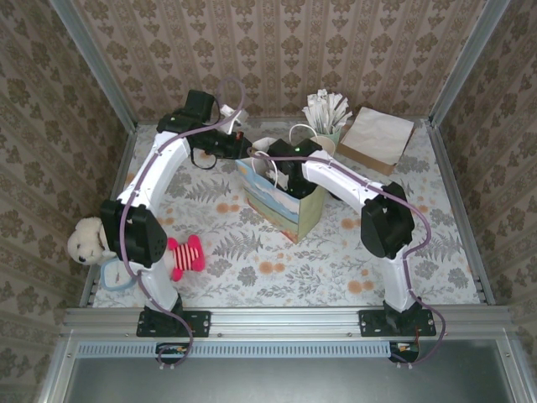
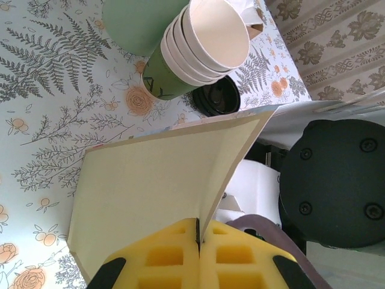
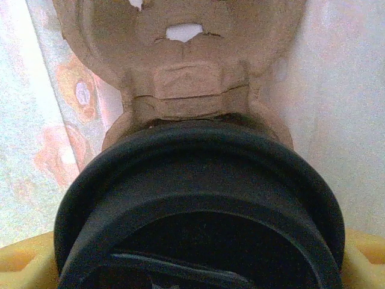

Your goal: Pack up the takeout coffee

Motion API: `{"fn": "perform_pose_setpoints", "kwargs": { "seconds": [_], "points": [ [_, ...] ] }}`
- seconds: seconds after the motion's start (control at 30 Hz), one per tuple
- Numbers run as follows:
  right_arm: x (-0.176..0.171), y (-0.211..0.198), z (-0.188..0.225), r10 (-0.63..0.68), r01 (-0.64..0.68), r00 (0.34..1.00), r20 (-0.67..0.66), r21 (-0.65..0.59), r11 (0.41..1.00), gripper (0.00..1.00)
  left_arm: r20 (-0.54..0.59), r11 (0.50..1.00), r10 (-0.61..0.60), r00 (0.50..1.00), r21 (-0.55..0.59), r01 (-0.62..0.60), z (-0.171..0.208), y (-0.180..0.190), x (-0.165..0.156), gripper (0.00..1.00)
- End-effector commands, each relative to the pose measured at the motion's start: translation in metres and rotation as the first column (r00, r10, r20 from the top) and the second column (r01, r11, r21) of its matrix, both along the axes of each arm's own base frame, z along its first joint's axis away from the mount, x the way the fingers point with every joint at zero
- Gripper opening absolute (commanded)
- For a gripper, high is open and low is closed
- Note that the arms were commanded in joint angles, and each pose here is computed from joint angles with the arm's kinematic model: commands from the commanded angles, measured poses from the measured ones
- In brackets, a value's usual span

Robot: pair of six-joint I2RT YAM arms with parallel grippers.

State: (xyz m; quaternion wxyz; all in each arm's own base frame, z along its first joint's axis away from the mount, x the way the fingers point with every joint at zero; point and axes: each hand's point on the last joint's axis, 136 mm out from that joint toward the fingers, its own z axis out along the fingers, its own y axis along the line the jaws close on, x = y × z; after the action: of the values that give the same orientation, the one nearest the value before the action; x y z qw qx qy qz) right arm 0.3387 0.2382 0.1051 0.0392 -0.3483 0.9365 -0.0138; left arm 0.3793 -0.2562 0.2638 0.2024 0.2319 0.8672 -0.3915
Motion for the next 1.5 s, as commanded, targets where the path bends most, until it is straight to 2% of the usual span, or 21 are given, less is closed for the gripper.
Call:
{"fn": "perform_pose_setpoints", "kwargs": {
  "seconds": [0.0,0.7,0.87,1.0,1.13,1.47],
  "points": [
    [-0.005,-0.012,-0.026,0.013,-0.015,0.999,-0.040,-0.055,0.998,0.56,0.011,0.999,0.003,1.000,-0.032,-0.003,0.007,0.000,0.003,0.00],
    [-0.006,-0.030,-0.065,-0.002,-0.005,0.998,-0.058,-0.114,0.993,0.54,-0.017,0.999,-0.013,1.000,-0.051,0.012,0.008,-0.004,-0.004,0.00],
    [-0.017,-0.037,-0.085,-0.013,-0.006,0.992,-0.127,-0.148,0.989,0.54,-0.013,0.998,-0.024,1.000,-0.063,0.023,0.009,-0.007,-0.001,0.00],
    [-0.020,-0.041,-0.088,-0.023,-0.001,0.990,-0.136,-0.171,0.985,0.54,-0.010,0.996,-0.035,0.999,-0.081,0.034,0.012,-0.011,0.003,0.00],
    [-0.023,-0.050,-0.100,-0.041,-0.001,0.986,-0.164,-0.245,0.969,0.54,-0.004,0.995,-0.043,0.999,-0.094,0.042,0.015,-0.013,0.003,0.00],
    [-0.027,-0.057,-0.112,-0.057,-0.001,0.981,-0.187,-0.296,0.955,0.54,0.016,0.996,-0.037,0.999,-0.081,0.038,0.018,-0.010,-0.001,0.00]
  ]
}}
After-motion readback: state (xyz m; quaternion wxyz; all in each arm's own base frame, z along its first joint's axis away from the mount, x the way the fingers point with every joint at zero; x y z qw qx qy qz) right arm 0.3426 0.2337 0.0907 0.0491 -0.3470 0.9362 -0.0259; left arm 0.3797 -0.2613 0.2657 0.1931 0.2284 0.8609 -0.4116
